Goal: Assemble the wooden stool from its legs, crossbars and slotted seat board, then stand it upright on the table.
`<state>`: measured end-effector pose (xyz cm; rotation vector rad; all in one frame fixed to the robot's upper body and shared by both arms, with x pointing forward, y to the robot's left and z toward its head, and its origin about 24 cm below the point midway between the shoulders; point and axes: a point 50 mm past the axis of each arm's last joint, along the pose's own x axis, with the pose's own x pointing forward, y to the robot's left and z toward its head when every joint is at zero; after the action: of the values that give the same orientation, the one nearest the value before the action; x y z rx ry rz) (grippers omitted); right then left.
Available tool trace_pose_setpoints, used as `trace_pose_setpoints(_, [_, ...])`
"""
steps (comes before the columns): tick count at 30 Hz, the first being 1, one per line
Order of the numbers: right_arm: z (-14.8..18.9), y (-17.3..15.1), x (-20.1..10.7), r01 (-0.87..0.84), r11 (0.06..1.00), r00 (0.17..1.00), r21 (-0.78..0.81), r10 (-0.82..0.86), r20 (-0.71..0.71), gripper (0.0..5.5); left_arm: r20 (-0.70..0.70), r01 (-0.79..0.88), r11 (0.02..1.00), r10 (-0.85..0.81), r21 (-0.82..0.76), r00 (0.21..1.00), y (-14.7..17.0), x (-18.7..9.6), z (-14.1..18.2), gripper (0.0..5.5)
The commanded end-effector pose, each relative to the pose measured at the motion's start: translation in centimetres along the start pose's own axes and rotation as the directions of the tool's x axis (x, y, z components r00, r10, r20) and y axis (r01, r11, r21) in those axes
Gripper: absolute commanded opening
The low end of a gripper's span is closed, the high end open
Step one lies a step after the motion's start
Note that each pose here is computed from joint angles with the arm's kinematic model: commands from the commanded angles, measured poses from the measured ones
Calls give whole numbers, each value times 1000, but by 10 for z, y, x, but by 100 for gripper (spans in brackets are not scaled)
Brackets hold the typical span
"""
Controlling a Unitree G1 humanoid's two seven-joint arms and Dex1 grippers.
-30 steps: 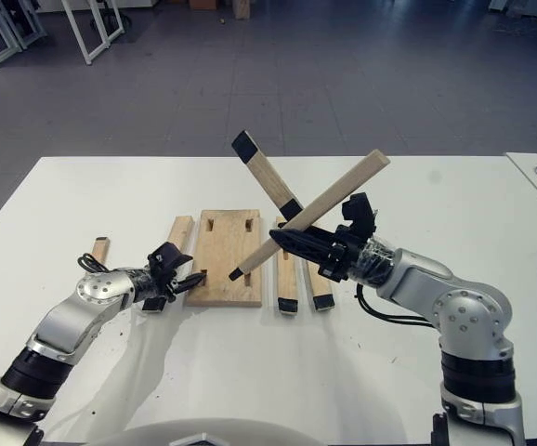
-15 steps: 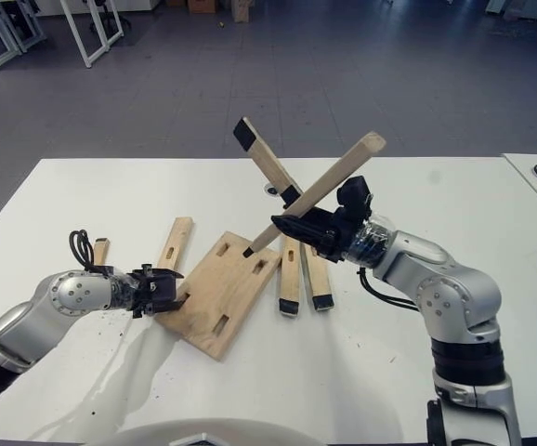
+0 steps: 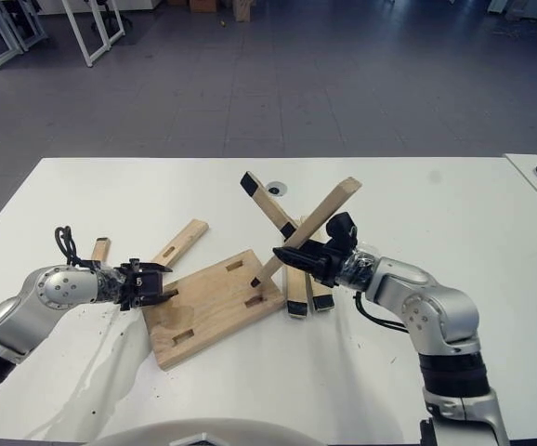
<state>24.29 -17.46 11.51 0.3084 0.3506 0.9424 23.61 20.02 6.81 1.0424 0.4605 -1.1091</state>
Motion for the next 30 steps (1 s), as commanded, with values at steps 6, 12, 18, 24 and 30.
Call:
trace_pose_setpoints(6, [-19, 13, -2, 50, 996, 998, 73, -48, -36, 203, -109, 117, 986, -130, -118, 985, -40, 9, -13, 259])
trace_pose_setpoints(12, [-41, 3, 8, 173, 980, 977, 101, -158, -140, 203, -97, 111, 987, -122, -117, 988, -40, 11, -8, 259])
trace_pose_setpoints(18, [-36, -2, 20, 284, 940, 923, -188, -321, -212, 203, -62, 80, 990, -87, -119, 994, -34, 13, 5, 259])
trace_pose_setpoints(24, [-70, -8, 35, 222, 931, 882, -289, -318, -347, 203, -33, 79, 988, -84, -132, 996, -35, 18, 13, 259])
trace_pose_setpoints(30, [-89, -36, 28, 232, 951, 841, -204, -301, -449, 203, -28, 73, 988, -77, -138, 997, -33, 22, 14, 259])
